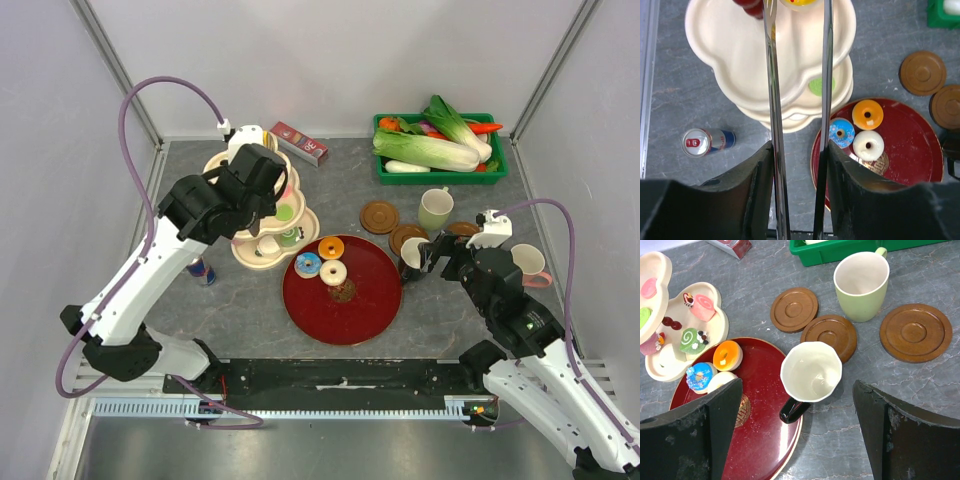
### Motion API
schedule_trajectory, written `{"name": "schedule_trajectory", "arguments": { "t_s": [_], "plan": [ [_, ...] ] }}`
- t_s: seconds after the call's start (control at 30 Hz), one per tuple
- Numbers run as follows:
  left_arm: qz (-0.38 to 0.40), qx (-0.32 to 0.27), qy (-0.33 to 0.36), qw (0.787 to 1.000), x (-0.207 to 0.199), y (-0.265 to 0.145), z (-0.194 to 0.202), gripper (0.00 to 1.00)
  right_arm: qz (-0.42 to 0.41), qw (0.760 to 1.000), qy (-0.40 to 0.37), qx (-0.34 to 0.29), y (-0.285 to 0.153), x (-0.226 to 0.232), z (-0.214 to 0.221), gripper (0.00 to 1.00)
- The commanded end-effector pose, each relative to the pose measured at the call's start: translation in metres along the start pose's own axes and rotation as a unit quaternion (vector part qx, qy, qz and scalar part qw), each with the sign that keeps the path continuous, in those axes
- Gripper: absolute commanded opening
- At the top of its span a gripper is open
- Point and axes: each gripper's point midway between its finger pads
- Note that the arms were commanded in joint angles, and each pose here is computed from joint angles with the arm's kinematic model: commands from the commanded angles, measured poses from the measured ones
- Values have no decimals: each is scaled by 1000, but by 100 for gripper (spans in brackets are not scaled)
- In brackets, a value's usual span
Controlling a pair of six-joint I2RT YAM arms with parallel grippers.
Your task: Serve the afternoon tea
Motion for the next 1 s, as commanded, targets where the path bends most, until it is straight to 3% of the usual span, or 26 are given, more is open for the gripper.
{"name": "schedule_trajectory", "arguments": {
  "t_s": [0.0, 0.47, 0.97],
  "plan": [
    [8, 21, -22, 1000, 4, -3, 13, 49, 3, 1000, 7, -9, 1, 0, -4, 98],
    [70, 73, -11, 995, -10, -12, 34, 49, 1, 1000, 7, -10, 0, 0, -4, 98],
    [2, 65, -6, 998, 15, -15, 28, 51, 3, 1000, 8, -9, 1, 0, -3, 98]
  ]
}}
Point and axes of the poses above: each gripper's point midway between its finger pads, its own y axis out along the fingers, its own x axis along the line the jaws close on, z = x × y, and after that the axes turned 13 degrees about -y, right-handed
